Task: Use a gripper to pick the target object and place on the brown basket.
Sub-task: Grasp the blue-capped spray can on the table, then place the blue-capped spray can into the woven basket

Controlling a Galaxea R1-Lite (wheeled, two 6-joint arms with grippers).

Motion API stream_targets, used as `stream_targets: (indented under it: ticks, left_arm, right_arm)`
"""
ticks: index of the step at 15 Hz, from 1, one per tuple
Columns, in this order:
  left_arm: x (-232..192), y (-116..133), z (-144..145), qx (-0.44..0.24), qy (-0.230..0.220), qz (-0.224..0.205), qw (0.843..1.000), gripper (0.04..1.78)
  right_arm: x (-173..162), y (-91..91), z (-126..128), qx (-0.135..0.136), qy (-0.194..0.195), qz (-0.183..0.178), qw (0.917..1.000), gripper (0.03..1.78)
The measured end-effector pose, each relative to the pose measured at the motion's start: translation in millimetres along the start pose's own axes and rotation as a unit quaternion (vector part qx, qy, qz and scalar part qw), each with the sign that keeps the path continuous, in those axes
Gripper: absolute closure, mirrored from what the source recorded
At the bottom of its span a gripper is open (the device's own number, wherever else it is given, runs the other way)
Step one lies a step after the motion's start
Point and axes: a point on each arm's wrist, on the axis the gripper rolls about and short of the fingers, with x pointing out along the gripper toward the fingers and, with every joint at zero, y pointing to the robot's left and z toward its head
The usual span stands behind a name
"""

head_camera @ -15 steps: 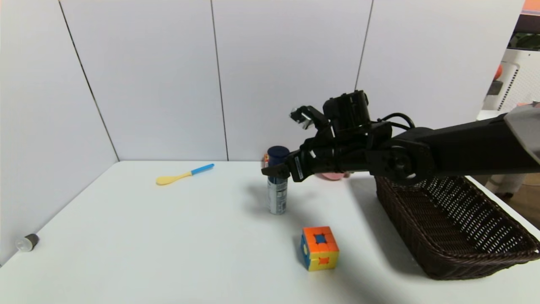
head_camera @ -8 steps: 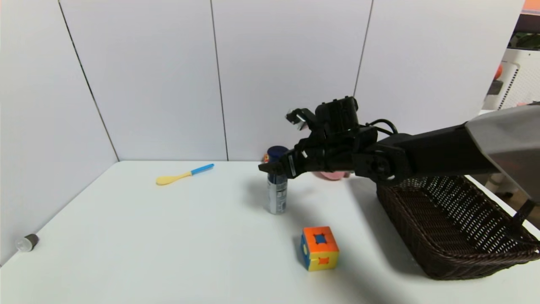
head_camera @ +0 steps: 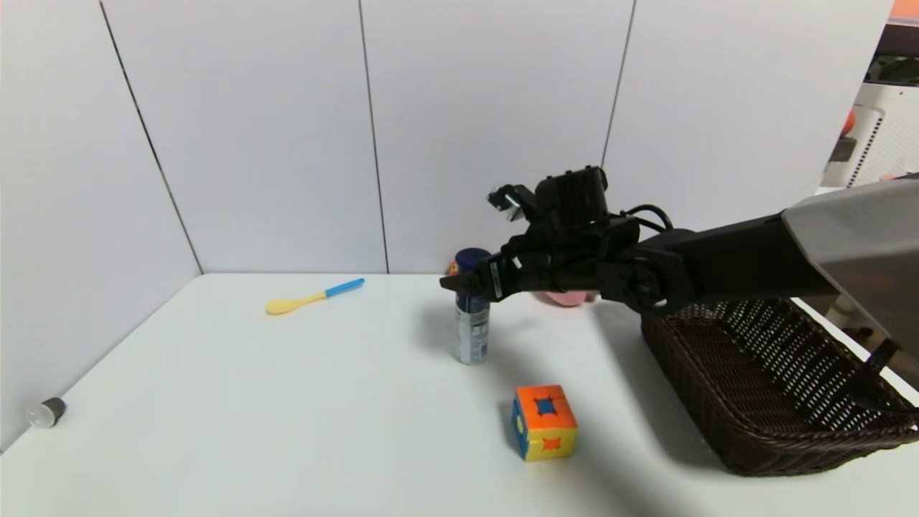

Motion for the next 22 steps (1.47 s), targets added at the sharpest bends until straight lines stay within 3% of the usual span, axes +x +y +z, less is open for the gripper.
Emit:
stream_targets:
  ticks: [6,9,12,18,22]
  left_arm:
    - [0,0,0,0.0,0.0,0.0,1.0,0.13]
    - [0,0,0,0.0,0.0,0.0,1.0,0.13]
    - [0,0,0,0.0,0.0,0.0,1.0,0.13]
    - [0,0,0,0.0,0.0,0.0,1.0,0.13]
    - [0,0,0,0.0,0.0,0.0,1.0,0.13]
  right_arm:
    - [3,-2.2,4,0.0,-0.008,-0.001,1.0,0.12]
    - [6,-2.8,4,0.0,-0.008,-0.001,1.0,0.64]
    - [10,-3.9,2,0.001,-0.005,-0.001,1.0,0.97]
    - [7,-4.6,3,0.003,-0.007,-0.002,1.0,1.02]
    - [-11,-9.2,18,-0.001,-0.028,-0.013,0.9995,1.09]
